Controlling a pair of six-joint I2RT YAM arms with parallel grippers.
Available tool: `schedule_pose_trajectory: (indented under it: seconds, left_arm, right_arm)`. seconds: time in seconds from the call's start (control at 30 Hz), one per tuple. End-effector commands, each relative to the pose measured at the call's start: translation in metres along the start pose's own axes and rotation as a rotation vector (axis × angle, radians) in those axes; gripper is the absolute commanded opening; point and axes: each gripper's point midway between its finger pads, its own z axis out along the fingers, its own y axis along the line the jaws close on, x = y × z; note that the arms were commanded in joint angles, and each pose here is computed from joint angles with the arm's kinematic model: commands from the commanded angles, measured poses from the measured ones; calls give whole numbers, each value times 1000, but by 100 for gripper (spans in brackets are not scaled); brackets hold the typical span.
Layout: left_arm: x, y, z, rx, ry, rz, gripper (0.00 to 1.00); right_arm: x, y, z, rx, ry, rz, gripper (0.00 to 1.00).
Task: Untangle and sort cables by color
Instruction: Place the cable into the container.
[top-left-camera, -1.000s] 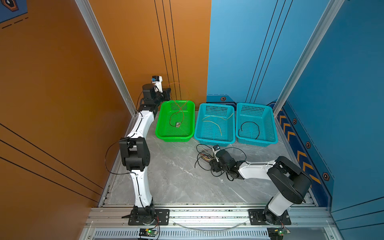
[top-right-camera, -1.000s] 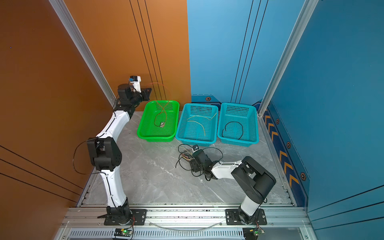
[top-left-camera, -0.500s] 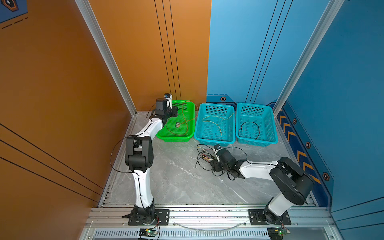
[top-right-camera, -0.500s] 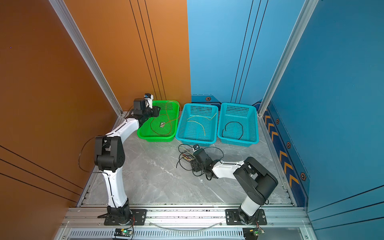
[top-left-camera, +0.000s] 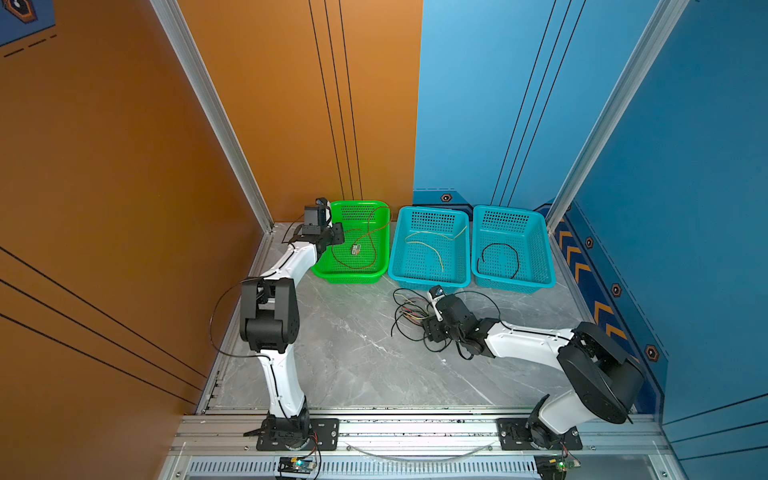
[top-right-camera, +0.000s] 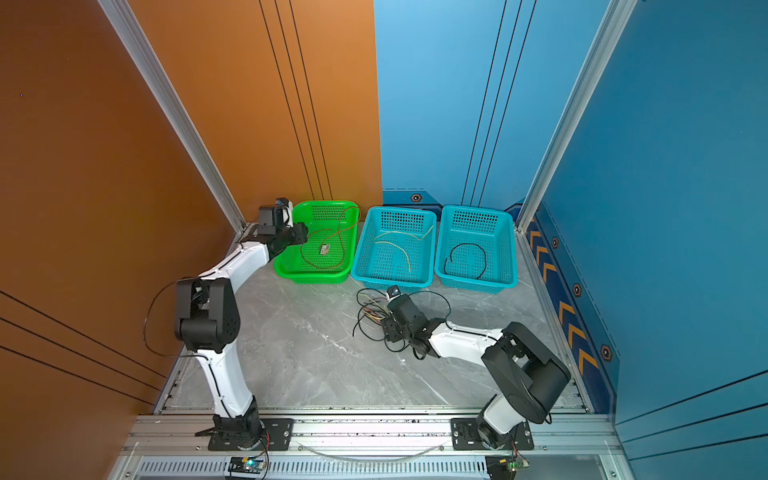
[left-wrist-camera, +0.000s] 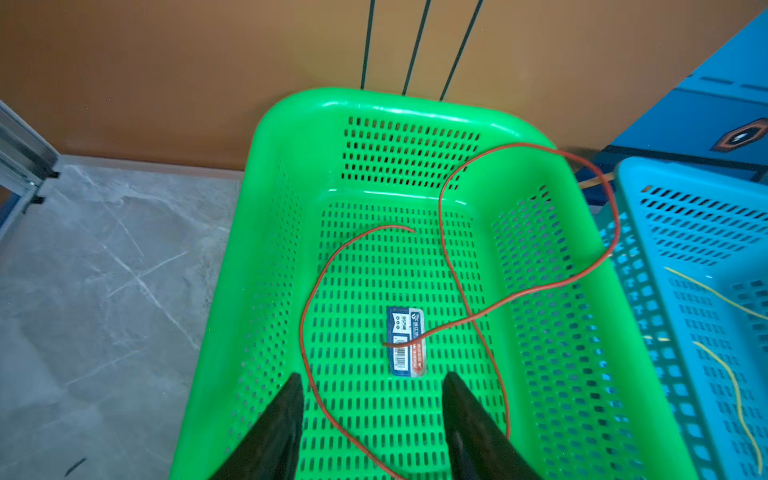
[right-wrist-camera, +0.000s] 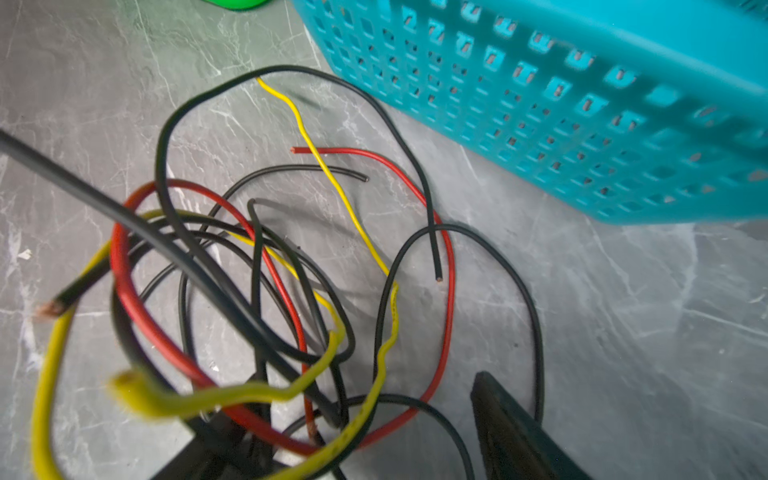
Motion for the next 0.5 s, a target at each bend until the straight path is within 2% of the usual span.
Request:
schedule_pose_trajectory:
  seconds: [0.0,0.03,0.07,0.13,0.27,0.47]
  left_arm:
    - [-35,-51,-53,133,-129,58,60]
    - [-33,-66,-66,176,-145,81,63]
    - [-29,-81,-76,217,-152,105,71]
    - [-18,-108,-103,290,-189,142,97]
    - [12,-142,-151,459,-241,120,98]
    - [85,-167,-192,686,-155,64,98]
  right_arm:
    - [-14,4,-16,-9,-23,12,75]
    - [-17,4,-20,-12,-26,12,75]
    - [-20,4,-24,-15,-31,13,75]
    - [-26,7,-34,-39,-31,5,76]
    - [-37,14,-60,-95,-18,-37,79]
    - [-54,1,-106,-95,-95,-28,80]
